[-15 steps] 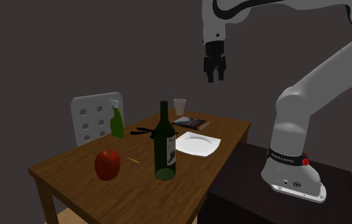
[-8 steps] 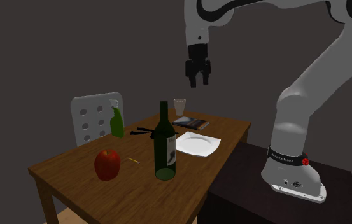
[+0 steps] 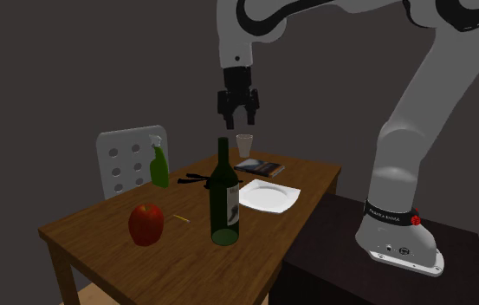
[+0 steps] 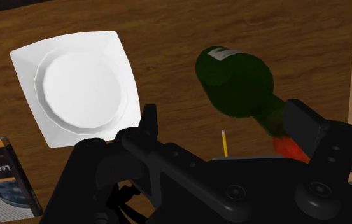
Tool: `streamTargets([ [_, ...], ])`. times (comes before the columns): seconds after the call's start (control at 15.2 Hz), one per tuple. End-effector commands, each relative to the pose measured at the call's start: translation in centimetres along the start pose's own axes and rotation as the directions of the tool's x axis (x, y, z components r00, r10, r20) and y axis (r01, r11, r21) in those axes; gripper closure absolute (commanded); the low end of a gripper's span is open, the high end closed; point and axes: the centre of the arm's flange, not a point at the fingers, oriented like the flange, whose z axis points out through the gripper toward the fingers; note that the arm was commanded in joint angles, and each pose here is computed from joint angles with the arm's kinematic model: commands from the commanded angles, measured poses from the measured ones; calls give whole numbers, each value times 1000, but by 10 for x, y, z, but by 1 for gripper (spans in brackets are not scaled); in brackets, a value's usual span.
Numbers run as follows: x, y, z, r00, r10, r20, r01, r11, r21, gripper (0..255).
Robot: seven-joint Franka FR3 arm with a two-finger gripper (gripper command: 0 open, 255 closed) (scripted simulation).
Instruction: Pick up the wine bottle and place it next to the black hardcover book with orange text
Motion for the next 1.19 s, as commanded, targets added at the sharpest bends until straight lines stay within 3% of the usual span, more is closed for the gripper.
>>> streamTargets([
  [0.0,10,-23,3,1000,2,-2,-2,1000,4,0],
  [0.2,24,-55,7,1000,4,-4,-4,1000,7,0],
  [0.73,24,-56,47,1000,4,-4,-4,1000,7,0],
  [1.12,24,-56,47,1000,4,-4,-4,1000,7,0],
])
